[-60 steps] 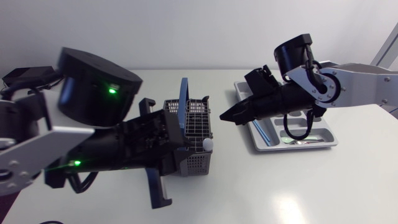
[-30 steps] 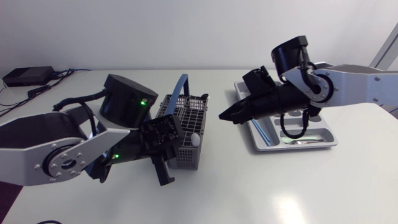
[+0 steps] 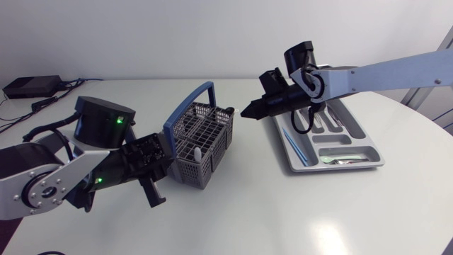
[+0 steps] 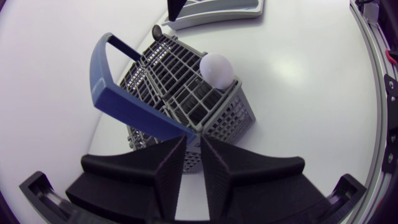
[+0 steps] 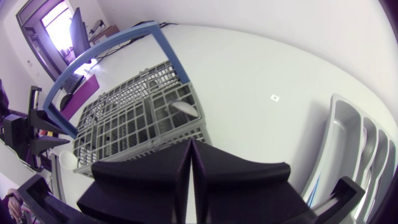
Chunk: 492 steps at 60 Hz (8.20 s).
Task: Unload the cutlery basket into the drawer organizer.
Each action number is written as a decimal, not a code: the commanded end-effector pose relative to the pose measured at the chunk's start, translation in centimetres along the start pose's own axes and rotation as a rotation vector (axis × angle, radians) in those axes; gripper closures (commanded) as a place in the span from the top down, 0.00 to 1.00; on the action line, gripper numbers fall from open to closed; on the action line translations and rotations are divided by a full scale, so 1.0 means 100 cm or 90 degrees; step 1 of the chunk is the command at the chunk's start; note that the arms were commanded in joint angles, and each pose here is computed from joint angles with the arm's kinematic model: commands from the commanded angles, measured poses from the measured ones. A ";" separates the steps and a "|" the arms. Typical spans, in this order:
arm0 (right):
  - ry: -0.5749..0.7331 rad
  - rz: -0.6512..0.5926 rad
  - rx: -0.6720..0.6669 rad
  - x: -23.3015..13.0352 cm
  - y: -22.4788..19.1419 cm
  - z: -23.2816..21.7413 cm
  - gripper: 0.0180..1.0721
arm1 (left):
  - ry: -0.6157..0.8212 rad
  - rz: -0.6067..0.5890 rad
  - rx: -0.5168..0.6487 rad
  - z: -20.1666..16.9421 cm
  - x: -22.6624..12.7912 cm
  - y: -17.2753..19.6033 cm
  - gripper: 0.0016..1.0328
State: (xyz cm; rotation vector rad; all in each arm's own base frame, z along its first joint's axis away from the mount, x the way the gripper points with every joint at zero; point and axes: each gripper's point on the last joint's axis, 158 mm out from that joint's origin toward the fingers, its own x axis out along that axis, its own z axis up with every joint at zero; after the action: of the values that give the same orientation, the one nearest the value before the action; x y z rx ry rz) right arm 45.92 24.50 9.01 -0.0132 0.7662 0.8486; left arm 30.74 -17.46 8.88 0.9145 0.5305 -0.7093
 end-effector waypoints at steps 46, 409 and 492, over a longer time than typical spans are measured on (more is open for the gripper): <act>0.020 0.120 0.051 0.045 0.009 0.003 0.05 | 0.023 0.000 -0.009 -0.038 0.023 0.003 0.20; 0.035 0.001 0.028 -0.107 0.057 -0.105 0.46 | 0.375 0.081 -0.209 -0.052 0.002 0.029 0.08; -0.114 -0.040 -0.183 -0.165 0.104 -0.072 0.53 | 0.126 0.109 -0.223 0.073 -0.120 0.093 0.05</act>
State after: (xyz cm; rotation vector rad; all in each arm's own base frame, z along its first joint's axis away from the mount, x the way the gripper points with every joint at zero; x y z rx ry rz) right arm 28.61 17.94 16.84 -0.1761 0.5098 0.8640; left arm 31.01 -15.10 24.85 0.7146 0.7322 -0.3170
